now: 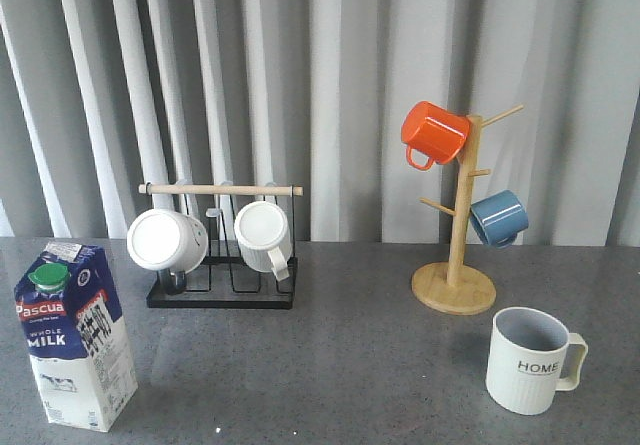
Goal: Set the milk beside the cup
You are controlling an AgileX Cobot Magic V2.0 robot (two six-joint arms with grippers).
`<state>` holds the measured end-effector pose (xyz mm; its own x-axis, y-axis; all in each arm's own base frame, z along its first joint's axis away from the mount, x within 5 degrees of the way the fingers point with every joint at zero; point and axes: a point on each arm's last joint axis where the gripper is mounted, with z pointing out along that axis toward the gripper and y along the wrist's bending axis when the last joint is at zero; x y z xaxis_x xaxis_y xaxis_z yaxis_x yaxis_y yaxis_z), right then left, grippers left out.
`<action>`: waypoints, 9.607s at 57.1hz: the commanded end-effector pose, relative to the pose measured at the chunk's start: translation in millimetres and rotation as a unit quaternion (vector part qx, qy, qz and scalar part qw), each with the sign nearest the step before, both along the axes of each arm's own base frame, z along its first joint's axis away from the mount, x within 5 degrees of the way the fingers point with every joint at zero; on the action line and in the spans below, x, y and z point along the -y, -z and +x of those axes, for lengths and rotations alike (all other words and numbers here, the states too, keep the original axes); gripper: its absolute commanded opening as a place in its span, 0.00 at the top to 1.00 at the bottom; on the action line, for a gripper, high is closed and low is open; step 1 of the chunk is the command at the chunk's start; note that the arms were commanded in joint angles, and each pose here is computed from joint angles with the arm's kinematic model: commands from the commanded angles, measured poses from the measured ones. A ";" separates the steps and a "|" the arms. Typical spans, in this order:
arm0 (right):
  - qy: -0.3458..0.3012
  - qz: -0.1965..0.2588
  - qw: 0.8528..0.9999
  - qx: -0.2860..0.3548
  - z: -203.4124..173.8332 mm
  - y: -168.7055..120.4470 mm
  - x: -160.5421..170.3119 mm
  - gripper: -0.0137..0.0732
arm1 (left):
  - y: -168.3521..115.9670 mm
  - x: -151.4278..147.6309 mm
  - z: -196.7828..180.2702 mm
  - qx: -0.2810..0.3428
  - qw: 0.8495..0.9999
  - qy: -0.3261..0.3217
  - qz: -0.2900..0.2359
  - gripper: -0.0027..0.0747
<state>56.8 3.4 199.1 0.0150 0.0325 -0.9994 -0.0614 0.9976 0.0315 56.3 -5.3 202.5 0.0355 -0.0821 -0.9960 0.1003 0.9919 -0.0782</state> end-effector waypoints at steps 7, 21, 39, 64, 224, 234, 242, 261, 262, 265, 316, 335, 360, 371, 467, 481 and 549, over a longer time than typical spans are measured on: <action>0.002 -0.005 0.999 0.042 -1.0 -5.4 0.2 0.85 | -12.7 0.6 -2.4 0.048 0.999 0.004 -0.009 0.97; 0.002 -0.005 0.999 0.042 -1.0 -5.4 0.2 0.85 | -12.7 0.6 -2.4 0.048 0.999 0.004 -0.009 0.97; 0.002 -0.005 0.999 0.042 -1.0 -5.4 0.2 0.85 | -12.7 0.6 -2.4 0.048 0.999 0.004 -0.009 0.97; 0.000 0.000 0.981 0.192 -8.4 -37.8 -0.2 0.85 | -49.7 1.3 -11.1 0.148 0.989 0.011 -0.003 0.97; 0.015 -0.085 0.995 -0.043 184.5 -7.6 42.1 0.28 | -129.1 15.5 120.1 0.002 0.999 0.017 0.029 0.44; 0.003 -0.090 0.994 -0.061 204.2 5.1 45.8 0.28 | -129.1 15.5 120.1 0.002 0.999 0.017 0.029 0.44; -0.009 -0.099 0.993 -0.059 221.3 4.4 49.9 0.28 | -129.1 15.5 120.1 0.002 0.999 0.017 0.029 0.44; -0.014 -0.094 0.994 -0.052 252.0 5.5 57.4 0.28 | -129.1 15.5 120.1 0.002 0.999 0.017 0.029 0.44; -0.014 -0.094 0.994 -0.052 253.1 5.5 57.7 0.28 | -129.1 15.5 120.1 0.002 0.999 0.017 0.029 0.44; -0.013 -0.093 0.994 -0.052 256.1 6.5 58.7 0.28 | -129.1 15.5 120.1 0.002 0.999 0.017 0.029 0.44; -0.102 0.049 0.992 -0.056 293.8 -2.1 23.2 0.85 | -129.1 15.5 120.1 0.002 0.999 0.017 0.029 0.44; -0.085 0.112 0.989 -0.053 282.0 -24.4 -86.7 0.85 | -129.1 15.5 120.1 0.002 0.999 0.017 0.029 0.44; -0.071 0.010 0.996 -0.060 296.3 -3.9 -163.1 0.85 | -129.1 15.5 120.1 0.002 0.999 0.017 0.029 0.44; -0.048 0.031 0.995 -0.082 299.3 5.0 -164.4 0.83 | -129.1 15.5 120.1 0.002 0.999 0.017 0.029 0.44; -0.004 -0.105 0.992 0.068 104.8 -189.6 -8.2 0.86 | -129.1 15.5 120.1 0.002 0.999 0.017 0.029 0.44; 0.005 -0.108 0.994 0.023 104.0 -182.1 -5.8 0.85 | -129.1 15.5 120.1 0.002 0.999 0.017 0.029 0.44; 0.008 -0.108 0.994 0.007 104.1 -179.1 -4.9 0.85 | -138.9 8.5 152.1 0.011 1.000 -0.005 0.013 0.03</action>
<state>162.4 7.7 362.2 -0.0725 -0.1801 -0.9810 -0.0500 0.9830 -0.1767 194.5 -13.4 316.6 -0.0587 -0.0244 -0.9980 0.0844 0.9960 -0.0293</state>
